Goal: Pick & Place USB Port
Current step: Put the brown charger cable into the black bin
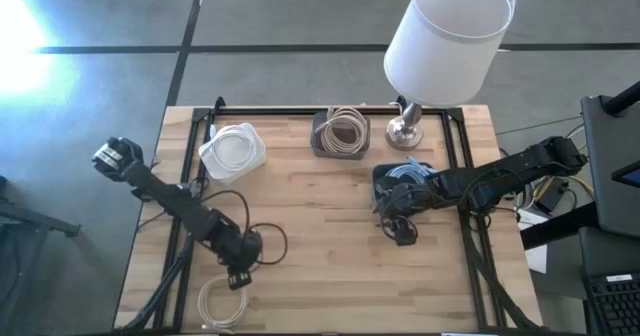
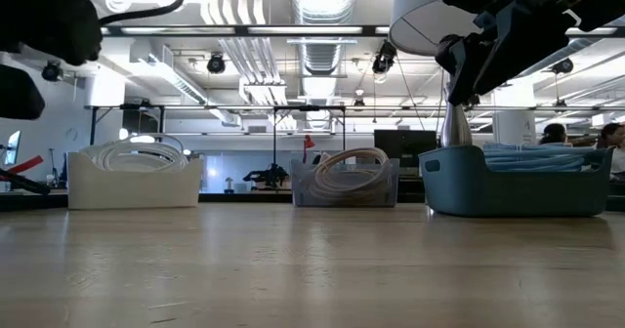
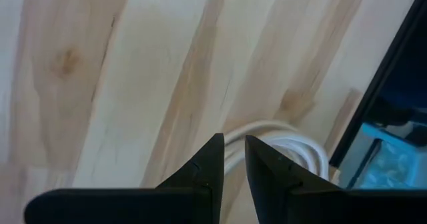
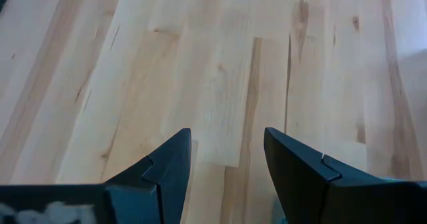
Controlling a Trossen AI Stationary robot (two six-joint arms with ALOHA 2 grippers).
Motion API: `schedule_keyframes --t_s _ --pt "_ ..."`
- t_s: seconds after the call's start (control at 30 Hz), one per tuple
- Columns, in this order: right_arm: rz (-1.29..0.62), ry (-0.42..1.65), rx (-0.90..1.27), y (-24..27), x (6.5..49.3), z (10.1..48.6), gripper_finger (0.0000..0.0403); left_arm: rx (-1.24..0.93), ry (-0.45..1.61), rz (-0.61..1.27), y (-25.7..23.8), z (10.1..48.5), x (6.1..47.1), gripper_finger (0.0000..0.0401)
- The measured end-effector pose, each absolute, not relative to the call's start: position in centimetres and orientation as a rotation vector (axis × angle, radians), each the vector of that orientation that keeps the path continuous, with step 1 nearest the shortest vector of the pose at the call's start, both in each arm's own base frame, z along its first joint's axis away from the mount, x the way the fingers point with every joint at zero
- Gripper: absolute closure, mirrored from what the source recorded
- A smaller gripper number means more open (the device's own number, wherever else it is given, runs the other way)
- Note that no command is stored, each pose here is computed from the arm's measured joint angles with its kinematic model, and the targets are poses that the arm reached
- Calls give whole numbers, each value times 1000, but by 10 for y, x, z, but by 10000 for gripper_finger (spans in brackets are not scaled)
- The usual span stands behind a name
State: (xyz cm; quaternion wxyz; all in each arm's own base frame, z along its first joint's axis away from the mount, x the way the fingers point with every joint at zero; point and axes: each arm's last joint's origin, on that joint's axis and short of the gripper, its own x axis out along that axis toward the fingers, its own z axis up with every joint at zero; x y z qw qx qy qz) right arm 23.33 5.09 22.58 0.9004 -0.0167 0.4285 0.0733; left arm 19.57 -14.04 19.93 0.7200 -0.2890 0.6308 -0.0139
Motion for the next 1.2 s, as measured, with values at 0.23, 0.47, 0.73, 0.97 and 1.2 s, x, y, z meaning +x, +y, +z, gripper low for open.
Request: schedule_keyframes --t_s 0.23,0.47,0.73,0.97,1.2 --pt "152 895 -39 51 233 225 218 -664 1384 -74 -155 213 194 337" --pt "138 937 -22 50 230 223 218 -628 1396 -13 -169 230 191 337" --pt "118 946 15 50 229 223 218 -491 1504 24 -184 197 190 337" --pt "119 952 11 50 228 222 218 -453 1650 86 -186 176 189 336" --pt "136 953 -23 50 228 222 218 -427 1684 65 -187 170 190 300"
